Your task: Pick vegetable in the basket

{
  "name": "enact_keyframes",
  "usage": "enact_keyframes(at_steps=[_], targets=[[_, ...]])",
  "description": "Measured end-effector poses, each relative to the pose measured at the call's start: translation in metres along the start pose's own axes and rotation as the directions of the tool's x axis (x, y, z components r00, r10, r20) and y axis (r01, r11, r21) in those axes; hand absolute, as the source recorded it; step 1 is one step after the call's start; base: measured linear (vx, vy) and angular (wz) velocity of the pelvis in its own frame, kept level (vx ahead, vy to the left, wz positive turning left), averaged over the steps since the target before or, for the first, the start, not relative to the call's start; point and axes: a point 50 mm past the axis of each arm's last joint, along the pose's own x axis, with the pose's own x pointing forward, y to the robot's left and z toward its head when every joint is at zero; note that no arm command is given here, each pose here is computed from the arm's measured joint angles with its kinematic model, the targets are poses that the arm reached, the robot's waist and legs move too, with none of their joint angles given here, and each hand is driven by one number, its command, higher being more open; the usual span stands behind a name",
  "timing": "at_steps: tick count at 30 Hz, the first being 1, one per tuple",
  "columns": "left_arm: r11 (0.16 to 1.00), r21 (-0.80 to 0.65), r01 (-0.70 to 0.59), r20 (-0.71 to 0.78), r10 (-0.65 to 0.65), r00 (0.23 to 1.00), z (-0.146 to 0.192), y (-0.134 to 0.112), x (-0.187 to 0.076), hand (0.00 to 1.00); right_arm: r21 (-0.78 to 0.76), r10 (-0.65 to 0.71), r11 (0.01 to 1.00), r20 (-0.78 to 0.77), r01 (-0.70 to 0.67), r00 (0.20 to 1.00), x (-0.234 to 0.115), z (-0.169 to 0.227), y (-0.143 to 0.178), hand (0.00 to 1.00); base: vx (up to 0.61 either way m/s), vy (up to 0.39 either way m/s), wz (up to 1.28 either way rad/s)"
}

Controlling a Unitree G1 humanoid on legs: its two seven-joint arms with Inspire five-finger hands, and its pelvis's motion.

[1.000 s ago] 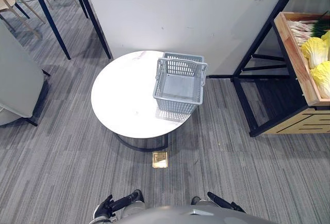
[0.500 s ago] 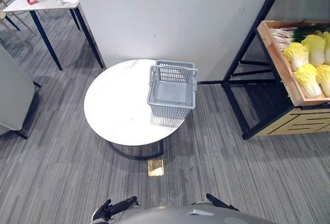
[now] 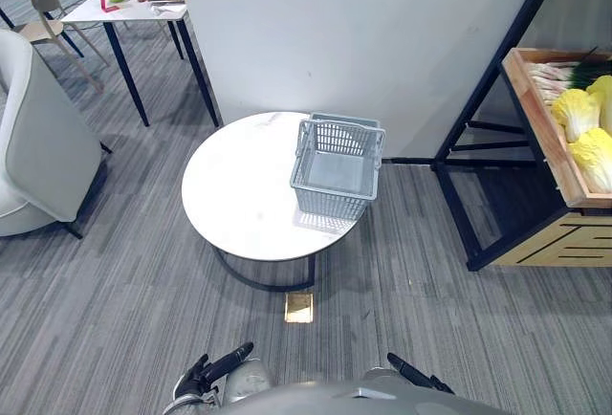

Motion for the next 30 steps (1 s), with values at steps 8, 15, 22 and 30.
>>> enact_keyframes(at_steps=[8, 15, 22, 30], targets=[[0.999, -0.041, -0.006, -0.015, 0.005, 1.0, -0.007, 0.0, -0.001, 1.0, 0.005, 0.001, 1.0, -0.001, -0.001, 1.0, 0.0, 0.0, -0.001, 1.0, 0.02, 0.056, -0.17], [0.998, -0.063, 0.005, -0.011, -0.005, 1.0, -0.006, -0.006, -0.001, 1.0, 0.029, -0.002, 1.0, 0.009, 0.002, 1.0, 0.001, 0.005, -0.002, 1.0, 0.11, 0.162, -0.51], [0.999, 0.045, 0.012, 0.051, -0.014, 0.999, 0.023, -0.008, 0.006, 1.0, 0.03, 0.023, 0.999, 0.001, -0.023, 1.0, 0.003, 0.007, 0.01, 1.0, 0.18, 0.091, -0.34], [0.998, 0.065, 0.021, 0.039, -0.024, 0.999, 0.018, -0.013, 0.006, 1.0, 0.066, 0.011, 0.998, 0.041, -0.014, 0.999, 0.003, 0.014, 0.006, 1.0, 0.13, 0.04, -0.12]])
